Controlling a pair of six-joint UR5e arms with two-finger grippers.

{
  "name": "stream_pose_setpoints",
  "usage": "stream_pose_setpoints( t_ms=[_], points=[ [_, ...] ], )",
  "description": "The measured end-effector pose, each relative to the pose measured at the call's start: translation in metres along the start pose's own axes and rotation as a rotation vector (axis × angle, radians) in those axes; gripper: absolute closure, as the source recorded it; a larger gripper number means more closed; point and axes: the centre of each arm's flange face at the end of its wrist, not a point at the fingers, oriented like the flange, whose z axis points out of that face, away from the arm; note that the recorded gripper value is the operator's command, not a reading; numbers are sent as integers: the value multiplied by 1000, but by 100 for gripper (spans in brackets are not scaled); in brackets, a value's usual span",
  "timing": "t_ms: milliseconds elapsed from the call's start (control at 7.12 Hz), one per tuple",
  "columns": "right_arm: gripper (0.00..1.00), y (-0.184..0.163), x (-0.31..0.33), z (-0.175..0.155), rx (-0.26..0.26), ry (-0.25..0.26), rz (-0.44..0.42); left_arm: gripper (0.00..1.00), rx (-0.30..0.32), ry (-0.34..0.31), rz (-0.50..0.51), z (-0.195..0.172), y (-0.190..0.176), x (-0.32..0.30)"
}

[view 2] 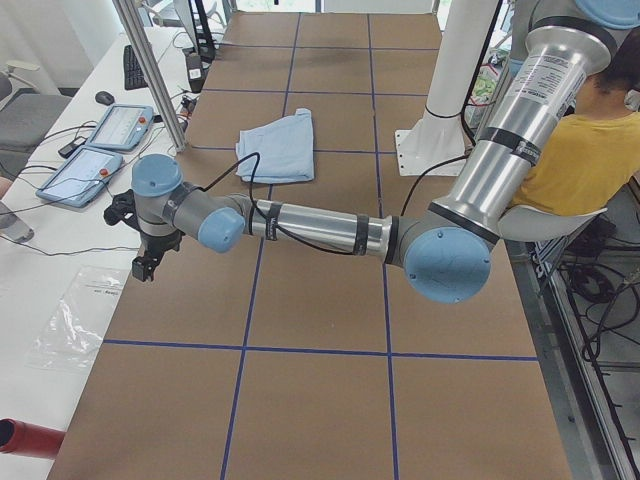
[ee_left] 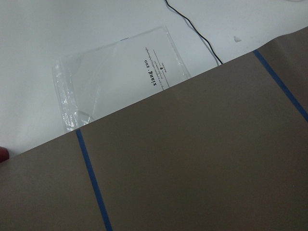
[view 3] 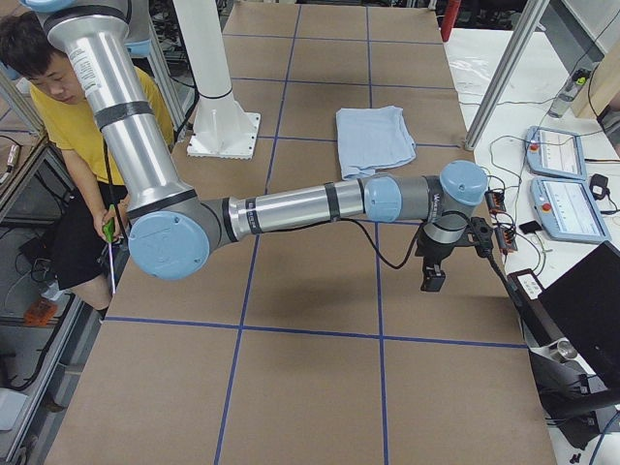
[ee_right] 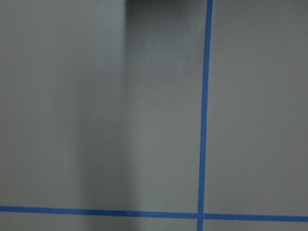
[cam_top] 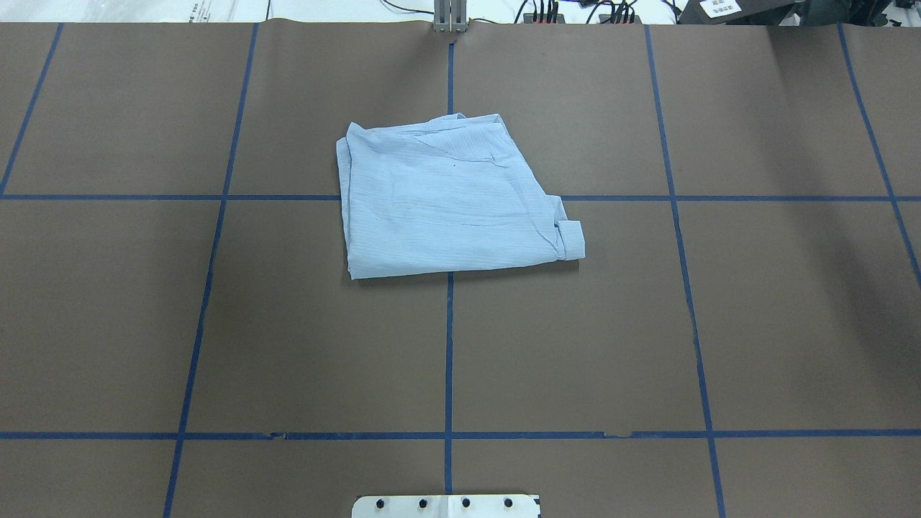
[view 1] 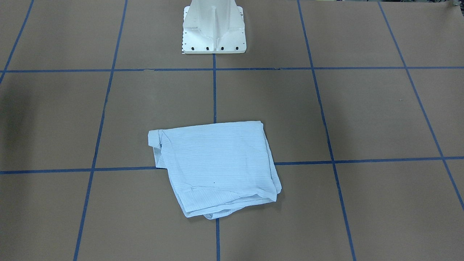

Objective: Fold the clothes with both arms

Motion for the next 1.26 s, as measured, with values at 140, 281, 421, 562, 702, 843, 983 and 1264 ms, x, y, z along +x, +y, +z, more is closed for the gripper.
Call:
stream_pose_setpoints(
  t_ms=[140, 281, 421, 562, 702, 843, 983, 1264],
  points=[
    [0, 12, -4, -2, -8, -3, -3, 1, -32, 1, 32, -8, 14, 1],
    [0, 18, -7, 0, -16, -10, -5, 1, -48, 0, 79, -12, 32, 2],
    [0, 19, -11, 4, -22, -15, -10, 1, -54, 0, 99, -13, 47, 3],
    [0, 20, -16, 7, -27, -15, -19, 1, -57, 4, 102, -12, 59, 3],
    [0, 21, -15, 10, -30, -11, -22, 1, -50, 7, 109, -15, 65, 6],
    [0, 22, -13, 14, -30, -6, -23, 1, -42, 8, 115, -19, 69, 9],
    [0, 27, -8, 20, -38, -4, -15, 1, -36, 8, 120, -23, 70, 12],
    [0, 32, 1, 27, -50, -12, 12, 1, -19, 7, 136, -31, 67, 20]
  ],
)
